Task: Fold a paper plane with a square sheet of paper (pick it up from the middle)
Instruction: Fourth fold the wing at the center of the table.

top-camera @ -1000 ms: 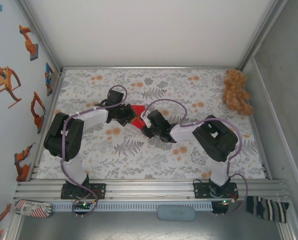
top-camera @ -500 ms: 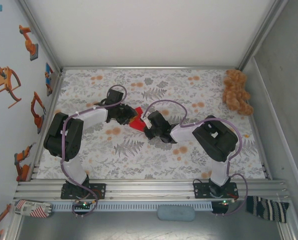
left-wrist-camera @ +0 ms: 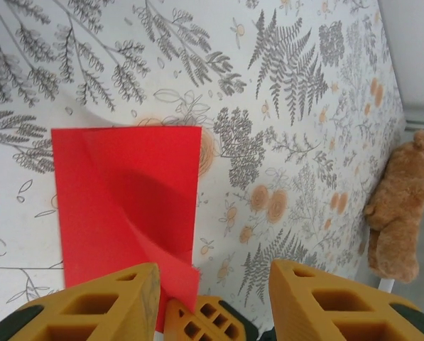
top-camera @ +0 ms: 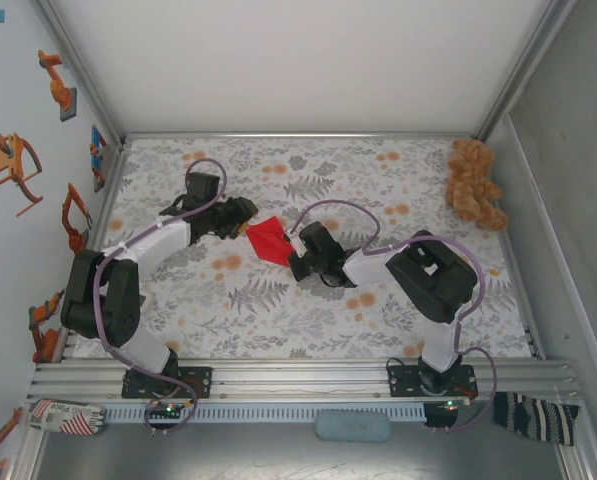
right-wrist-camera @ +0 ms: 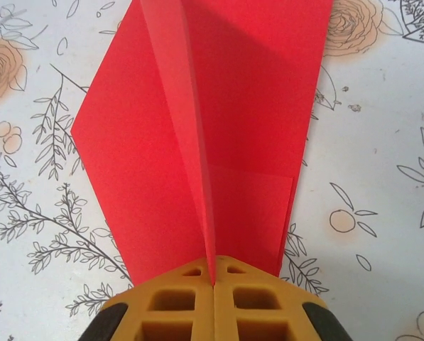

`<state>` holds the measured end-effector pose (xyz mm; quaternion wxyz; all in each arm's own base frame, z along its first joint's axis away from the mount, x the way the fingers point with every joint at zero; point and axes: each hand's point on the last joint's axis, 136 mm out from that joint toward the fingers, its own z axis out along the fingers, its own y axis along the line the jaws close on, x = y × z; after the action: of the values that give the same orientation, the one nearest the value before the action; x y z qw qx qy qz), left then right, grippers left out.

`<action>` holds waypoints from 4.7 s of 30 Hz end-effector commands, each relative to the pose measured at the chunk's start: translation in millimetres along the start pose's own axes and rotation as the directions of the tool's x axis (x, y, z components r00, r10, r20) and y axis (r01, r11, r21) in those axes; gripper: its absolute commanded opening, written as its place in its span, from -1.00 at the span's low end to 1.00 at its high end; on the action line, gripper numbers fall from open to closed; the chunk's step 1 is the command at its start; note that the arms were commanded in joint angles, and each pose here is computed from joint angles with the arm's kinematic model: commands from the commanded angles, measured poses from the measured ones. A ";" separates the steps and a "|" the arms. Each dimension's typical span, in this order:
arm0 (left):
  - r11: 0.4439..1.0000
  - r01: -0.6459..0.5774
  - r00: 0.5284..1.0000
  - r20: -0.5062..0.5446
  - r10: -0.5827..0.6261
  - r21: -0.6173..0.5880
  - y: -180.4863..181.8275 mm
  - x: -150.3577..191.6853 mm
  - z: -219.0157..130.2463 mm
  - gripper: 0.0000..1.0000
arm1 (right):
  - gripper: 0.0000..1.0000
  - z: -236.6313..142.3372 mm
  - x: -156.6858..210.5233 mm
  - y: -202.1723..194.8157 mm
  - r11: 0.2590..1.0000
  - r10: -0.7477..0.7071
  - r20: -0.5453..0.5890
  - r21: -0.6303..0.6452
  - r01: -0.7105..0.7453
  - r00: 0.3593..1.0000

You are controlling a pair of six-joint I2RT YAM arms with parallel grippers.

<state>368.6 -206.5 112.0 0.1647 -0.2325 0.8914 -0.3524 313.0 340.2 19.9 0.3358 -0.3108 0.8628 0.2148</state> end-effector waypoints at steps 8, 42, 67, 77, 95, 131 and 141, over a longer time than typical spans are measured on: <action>0.999 0.013 0.997 -0.072 -0.010 0.043 21.9 34.7 14.0 -0.13 | -0.94 0.6 16.3 -0.1 0.974 0.210 -0.052 -0.079 -0.214 0.976; 0.989 -0.130 0.974 -0.178 0.141 0.074 29.8 72.8 66.9 -0.03 | -0.93 7.9 37.3 13.8 0.816 0.519 -0.244 -0.141 -0.560 0.819; 0.965 -0.229 0.968 -0.078 0.240 0.128 -16.1 46.5 30.9 -0.19 | -0.86 12.9 67.2 6.2 0.772 0.555 -0.372 -0.103 -0.627 0.744; 0.950 -0.174 0.962 -0.161 0.221 0.260 -26.1 60.8 52.8 -0.51 | -0.86 16.1 72.8 2.6 0.758 0.569 -0.393 -0.090 -0.646 0.722; 0.968 -0.135 0.962 -0.205 0.179 0.212 -0.6 64.0 75.1 -0.68 | -0.84 14.5 74.5 1.1 0.746 0.573 -0.410 -0.096 -0.659 0.709; 0.968 -0.142 0.956 -0.224 0.188 0.206 6.2 67.2 80.0 -0.70 | -0.59 -26.8 11.9 10.5 0.703 0.581 -0.324 -0.263 -0.661 0.747; 0.968 -0.141 0.954 -0.234 0.189 0.209 6.7 69.5 81.2 -0.70 | -0.59 -31.4 11.0 13.4 0.692 0.578 -0.333 -0.285 -0.664 0.745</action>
<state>343.2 -281.3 38.0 0.0975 -0.1061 0.8868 -0.4390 290.8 330.5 27.7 0.0886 -0.0817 0.8903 0.4392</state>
